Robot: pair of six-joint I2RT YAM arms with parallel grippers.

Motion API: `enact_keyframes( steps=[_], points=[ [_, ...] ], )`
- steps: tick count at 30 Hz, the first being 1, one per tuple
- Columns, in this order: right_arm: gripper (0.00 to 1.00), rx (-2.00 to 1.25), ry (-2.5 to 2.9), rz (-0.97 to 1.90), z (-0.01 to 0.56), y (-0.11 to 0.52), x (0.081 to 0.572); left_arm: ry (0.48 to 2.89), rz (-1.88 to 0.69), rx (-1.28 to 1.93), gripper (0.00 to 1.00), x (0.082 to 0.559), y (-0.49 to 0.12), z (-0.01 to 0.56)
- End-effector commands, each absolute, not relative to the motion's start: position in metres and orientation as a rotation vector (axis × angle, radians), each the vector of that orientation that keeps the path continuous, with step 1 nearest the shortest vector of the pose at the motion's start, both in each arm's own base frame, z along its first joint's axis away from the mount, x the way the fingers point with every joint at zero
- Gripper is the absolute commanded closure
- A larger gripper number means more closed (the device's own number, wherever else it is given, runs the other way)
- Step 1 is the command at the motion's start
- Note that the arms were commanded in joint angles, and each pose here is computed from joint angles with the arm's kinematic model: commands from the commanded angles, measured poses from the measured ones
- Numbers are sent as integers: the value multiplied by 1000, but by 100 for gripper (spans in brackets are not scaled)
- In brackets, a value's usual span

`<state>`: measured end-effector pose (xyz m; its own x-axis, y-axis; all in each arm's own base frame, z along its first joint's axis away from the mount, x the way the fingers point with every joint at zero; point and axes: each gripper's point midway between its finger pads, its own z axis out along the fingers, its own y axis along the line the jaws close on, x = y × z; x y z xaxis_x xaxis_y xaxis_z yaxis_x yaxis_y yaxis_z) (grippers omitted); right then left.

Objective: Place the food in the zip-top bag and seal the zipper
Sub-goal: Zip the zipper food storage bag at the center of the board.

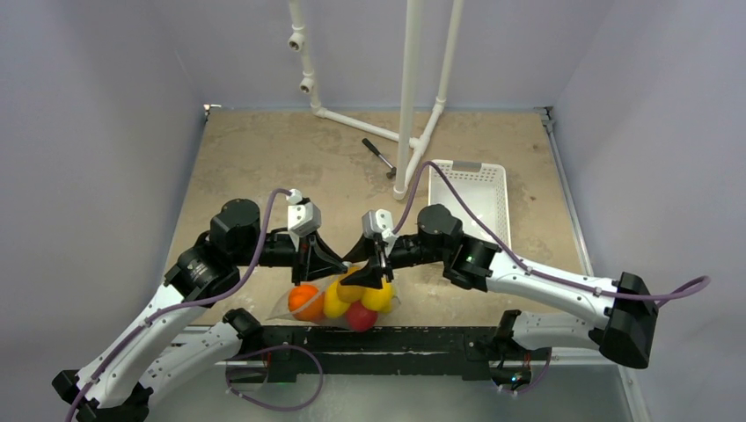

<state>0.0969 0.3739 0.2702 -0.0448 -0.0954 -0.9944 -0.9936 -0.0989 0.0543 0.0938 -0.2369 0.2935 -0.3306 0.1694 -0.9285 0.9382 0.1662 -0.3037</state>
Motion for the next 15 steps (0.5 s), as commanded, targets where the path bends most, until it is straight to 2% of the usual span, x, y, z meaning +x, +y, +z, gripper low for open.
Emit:
enact_keyframes(
  steps=[1, 9, 15],
  points=[
    [57, -1319, 1168, 1299, 295, 382, 93, 1587, -1243, 1100, 100, 90, -237, 306],
    [74, -1300, 1187, 1321, 295, 384, 93, 1584, -1240, 1098, 100, 89, -236, 306],
    [97, -1290, 1180, 1315, 296, 385, 94, 1585, -1234, 1093, 100, 89, -235, 306]
  ],
)
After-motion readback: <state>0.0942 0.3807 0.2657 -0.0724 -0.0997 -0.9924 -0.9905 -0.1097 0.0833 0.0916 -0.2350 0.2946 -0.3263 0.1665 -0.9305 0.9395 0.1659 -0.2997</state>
